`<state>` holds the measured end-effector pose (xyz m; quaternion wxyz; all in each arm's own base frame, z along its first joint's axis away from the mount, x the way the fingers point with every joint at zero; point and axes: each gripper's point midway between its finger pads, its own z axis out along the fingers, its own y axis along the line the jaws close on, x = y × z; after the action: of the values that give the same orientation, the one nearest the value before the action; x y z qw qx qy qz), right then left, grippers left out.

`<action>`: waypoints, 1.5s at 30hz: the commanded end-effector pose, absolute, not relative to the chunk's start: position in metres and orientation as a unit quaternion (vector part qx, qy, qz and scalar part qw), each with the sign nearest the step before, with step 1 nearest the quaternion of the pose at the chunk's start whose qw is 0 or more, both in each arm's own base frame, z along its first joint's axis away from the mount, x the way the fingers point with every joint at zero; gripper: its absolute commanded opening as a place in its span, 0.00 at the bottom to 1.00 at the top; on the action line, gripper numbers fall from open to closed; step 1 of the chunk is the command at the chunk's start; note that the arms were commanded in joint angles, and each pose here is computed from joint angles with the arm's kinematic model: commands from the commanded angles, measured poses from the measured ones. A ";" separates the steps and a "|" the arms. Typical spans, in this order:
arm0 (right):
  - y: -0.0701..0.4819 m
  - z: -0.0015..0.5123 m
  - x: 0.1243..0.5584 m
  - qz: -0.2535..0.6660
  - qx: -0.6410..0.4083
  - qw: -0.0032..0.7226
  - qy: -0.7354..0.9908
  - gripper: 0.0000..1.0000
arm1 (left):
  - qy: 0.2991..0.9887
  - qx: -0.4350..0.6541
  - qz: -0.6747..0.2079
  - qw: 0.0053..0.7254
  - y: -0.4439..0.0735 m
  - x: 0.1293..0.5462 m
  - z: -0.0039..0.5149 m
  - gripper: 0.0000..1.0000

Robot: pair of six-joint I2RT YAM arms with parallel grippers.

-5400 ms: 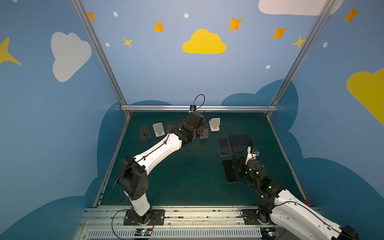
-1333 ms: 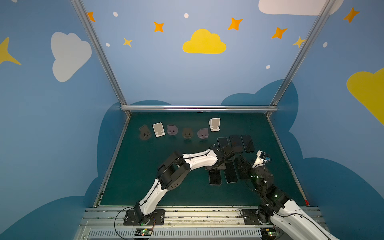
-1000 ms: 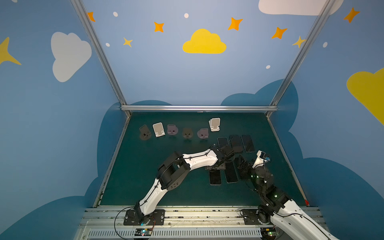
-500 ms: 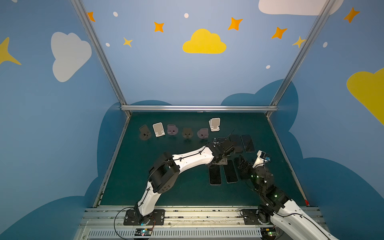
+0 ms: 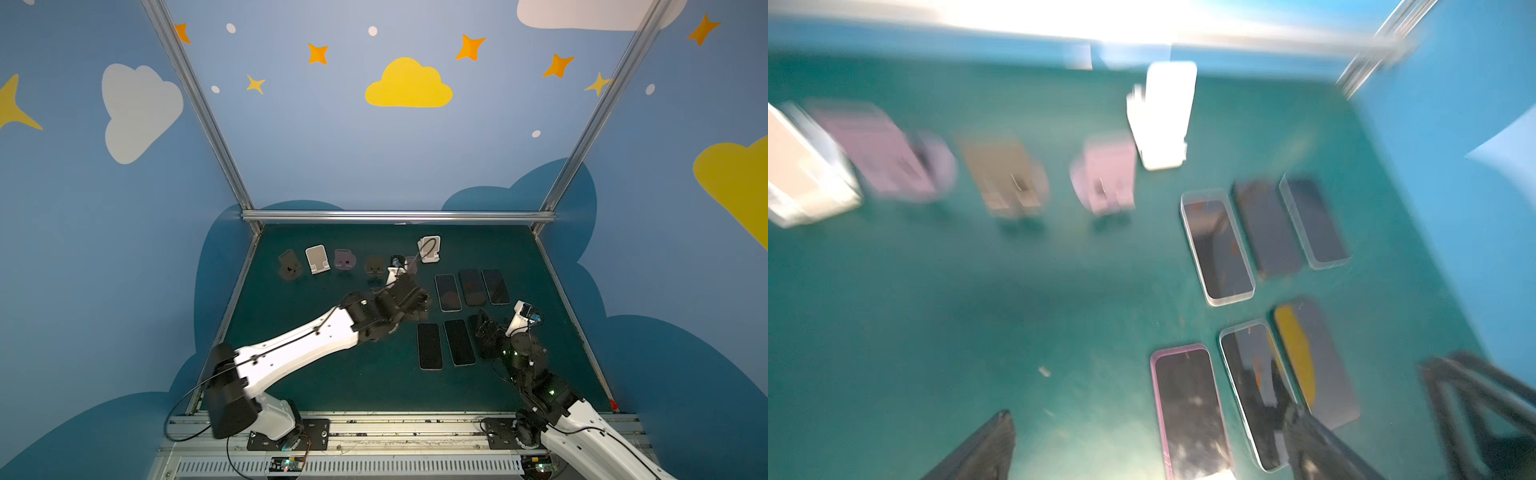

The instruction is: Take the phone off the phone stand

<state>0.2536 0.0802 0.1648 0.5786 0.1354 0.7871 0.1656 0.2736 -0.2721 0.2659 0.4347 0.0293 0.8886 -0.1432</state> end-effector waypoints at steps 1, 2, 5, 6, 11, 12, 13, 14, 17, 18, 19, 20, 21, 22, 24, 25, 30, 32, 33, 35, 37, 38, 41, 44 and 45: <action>0.089 0.162 0.256 0.191 0.128 0.580 0.782 0.87 | 0.855 0.036 -0.123 0.503 -0.242 0.264 0.292 1.00; 0.094 0.160 0.257 0.201 0.123 0.578 0.781 0.87 | 0.850 0.025 -0.124 0.511 -0.232 0.259 0.292 1.00; 0.103 0.159 0.260 0.223 0.125 0.567 0.783 0.91 | 0.835 0.018 -0.123 0.536 -0.204 0.247 0.285 1.00; 0.105 0.160 0.260 0.221 0.117 0.565 0.786 0.90 | 0.829 0.017 -0.108 0.548 -0.192 0.245 0.285 1.00; 0.093 0.178 0.262 0.197 0.133 0.587 0.774 0.90 | 0.782 -0.051 0.022 0.620 -0.114 0.241 0.290 1.00; 0.089 0.182 0.263 0.188 0.141 0.589 0.773 0.91 | 0.763 -0.073 0.049 0.640 -0.097 0.240 0.289 1.00; 0.084 0.184 0.263 0.178 0.153 0.587 0.775 0.91 | 0.748 -0.082 0.066 0.656 -0.087 0.242 0.286 1.00; 0.080 0.186 0.263 0.168 0.161 0.589 0.774 0.91 | 0.739 -0.074 0.070 0.666 -0.083 0.247 0.280 1.00; 0.080 0.193 0.266 0.144 0.132 0.603 0.773 0.91 | 0.718 0.015 0.042 0.695 -0.084 0.262 0.247 1.00; 0.082 0.197 0.266 0.142 0.114 0.610 0.771 0.91 | 0.709 0.007 0.036 0.704 -0.073 0.266 0.238 1.00; 0.085 0.202 0.266 0.142 0.098 0.618 0.767 0.91 | 0.704 -0.028 0.036 0.709 -0.055 0.269 0.223 1.00; 0.085 0.204 0.266 0.138 0.085 0.626 0.763 0.91 | 0.698 -0.064 0.035 0.712 -0.039 0.271 0.216 1.00; 0.085 0.208 0.266 0.131 0.072 0.634 0.759 0.90 | 0.697 -0.082 0.035 0.711 -0.026 0.273 0.203 1.00; 0.085 0.210 0.266 0.122 0.061 0.640 0.756 0.91 | 0.700 -0.092 0.034 0.708 -0.016 0.277 0.193 1.00; 0.082 0.213 0.267 0.103 0.044 0.651 0.751 0.91 | 0.705 -0.108 0.037 0.700 0.001 0.283 0.181 1.00; 0.082 0.213 0.267 0.092 0.032 0.655 0.749 0.91 | 0.710 -0.113 0.043 0.694 0.009 0.287 0.175 1.00; 0.076 0.201 0.271 0.037 -0.016 0.659 0.751 0.91 | 0.747 -0.120 0.030 0.654 0.021 0.315 0.148 1.00; 0.071 0.190 0.273 0.018 -0.023 0.647 0.762 0.91 | 0.784 -0.089 0.010 0.614 0.009 0.333 0.128 1.00; 0.069 0.187 0.274 0.007 -0.028 0.643 0.765 0.90 | 0.789 -0.080 0.002 0.609 0.004 0.342 0.125 1.00; 0.060 0.186 0.276 -0.012 -0.014 0.643 0.765 0.95 | 0.794 -0.071 0.002 0.603 0.002 0.348 0.123 1.00; 0.056 0.185 0.277 -0.026 -0.022 0.646 0.762 0.95 | 0.786 -0.095 0.016 0.610 0.015 0.350 0.123 1.00; 0.054 0.185 0.278 -0.035 -0.027 0.653 0.756 0.95 | 0.781 -0.112 0.017 0.614 0.023 0.351 0.122 1.00; 0.051 0.165 0.286 -0.058 -0.067 0.642 0.762 0.95 | 0.785 -0.148 0.013 0.602 0.039 0.359 0.102 1.00; 0.045 0.139 0.296 -0.067 -0.077 0.616 0.781 0.95 | 0.792 -0.165 0.009 0.588 0.045 0.377 0.088 1.00; 0.044 0.135 0.301 -0.068 -0.078 0.612 0.784 0.95 | 0.805 -0.151 0.001 0.573 0.040 0.381 0.085 1.00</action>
<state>0.2910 0.0392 0.1357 0.6017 -0.0503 0.7940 -0.0714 0.3611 0.0464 0.0678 0.5517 -0.1538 0.8191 0.0330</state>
